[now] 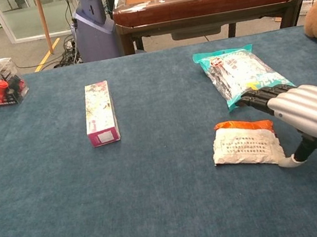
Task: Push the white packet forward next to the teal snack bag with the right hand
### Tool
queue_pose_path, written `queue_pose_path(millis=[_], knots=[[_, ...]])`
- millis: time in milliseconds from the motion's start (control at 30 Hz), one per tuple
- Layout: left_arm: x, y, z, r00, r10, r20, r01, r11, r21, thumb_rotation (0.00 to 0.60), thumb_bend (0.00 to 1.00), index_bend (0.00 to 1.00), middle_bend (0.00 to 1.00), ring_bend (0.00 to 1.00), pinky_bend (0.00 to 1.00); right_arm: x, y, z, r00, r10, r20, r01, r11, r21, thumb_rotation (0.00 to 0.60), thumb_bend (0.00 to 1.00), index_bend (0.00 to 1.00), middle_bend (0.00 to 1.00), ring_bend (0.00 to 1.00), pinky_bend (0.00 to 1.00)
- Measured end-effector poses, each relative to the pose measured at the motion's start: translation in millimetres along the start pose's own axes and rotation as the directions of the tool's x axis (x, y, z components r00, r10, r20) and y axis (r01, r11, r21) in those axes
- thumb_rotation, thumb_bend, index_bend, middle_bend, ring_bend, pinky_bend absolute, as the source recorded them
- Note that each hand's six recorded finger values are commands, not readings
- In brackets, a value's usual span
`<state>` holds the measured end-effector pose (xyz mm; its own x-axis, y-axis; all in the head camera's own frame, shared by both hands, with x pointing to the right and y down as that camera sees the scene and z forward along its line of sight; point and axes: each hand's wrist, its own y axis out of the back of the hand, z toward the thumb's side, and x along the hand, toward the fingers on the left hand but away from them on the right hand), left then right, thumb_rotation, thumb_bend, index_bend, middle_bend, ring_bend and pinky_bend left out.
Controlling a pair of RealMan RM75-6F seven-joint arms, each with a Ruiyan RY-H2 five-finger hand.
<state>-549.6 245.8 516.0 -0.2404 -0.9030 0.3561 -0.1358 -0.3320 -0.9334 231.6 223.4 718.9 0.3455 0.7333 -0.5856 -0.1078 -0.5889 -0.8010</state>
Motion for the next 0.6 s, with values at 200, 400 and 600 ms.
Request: queue_pose_path(millis=[200, 400, 600], knots=[[0, 3, -4, 1.000, 0.007, -0.013, -0.007, 1.000, -0.011, 0.600, 0.20, 0.29, 0.31, 0.21, 0.41, -9, 5, 2, 1.000, -0.010, 0.009, 0.010, 1.000, -0.004, 0.600, 0.00, 0.08, 0.02, 0.00, 0.08], [1, 3, -6, 1.000, 0.005, -0.016, -0.005, 1.000, -0.011, 0.600, 0.20, 0.29, 0.31, 0.21, 0.41, -16, 10, 4, 1.000, -0.018, 0.012, 0.019, 1.000, -0.005, 0.600, 0.00, 0.08, 0.02, 0.00, 0.08], [1, 3, -7, 1.000, 0.003, -0.023, -0.003, 1.000, -0.013, 0.600, 0.20, 0.29, 0.31, 0.21, 0.41, -26, 14, 8, 1.000, -0.025, 0.015, 0.025, 1.000, -0.005, 0.600, 0.00, 0.08, 0.02, 0.00, 0.08]])
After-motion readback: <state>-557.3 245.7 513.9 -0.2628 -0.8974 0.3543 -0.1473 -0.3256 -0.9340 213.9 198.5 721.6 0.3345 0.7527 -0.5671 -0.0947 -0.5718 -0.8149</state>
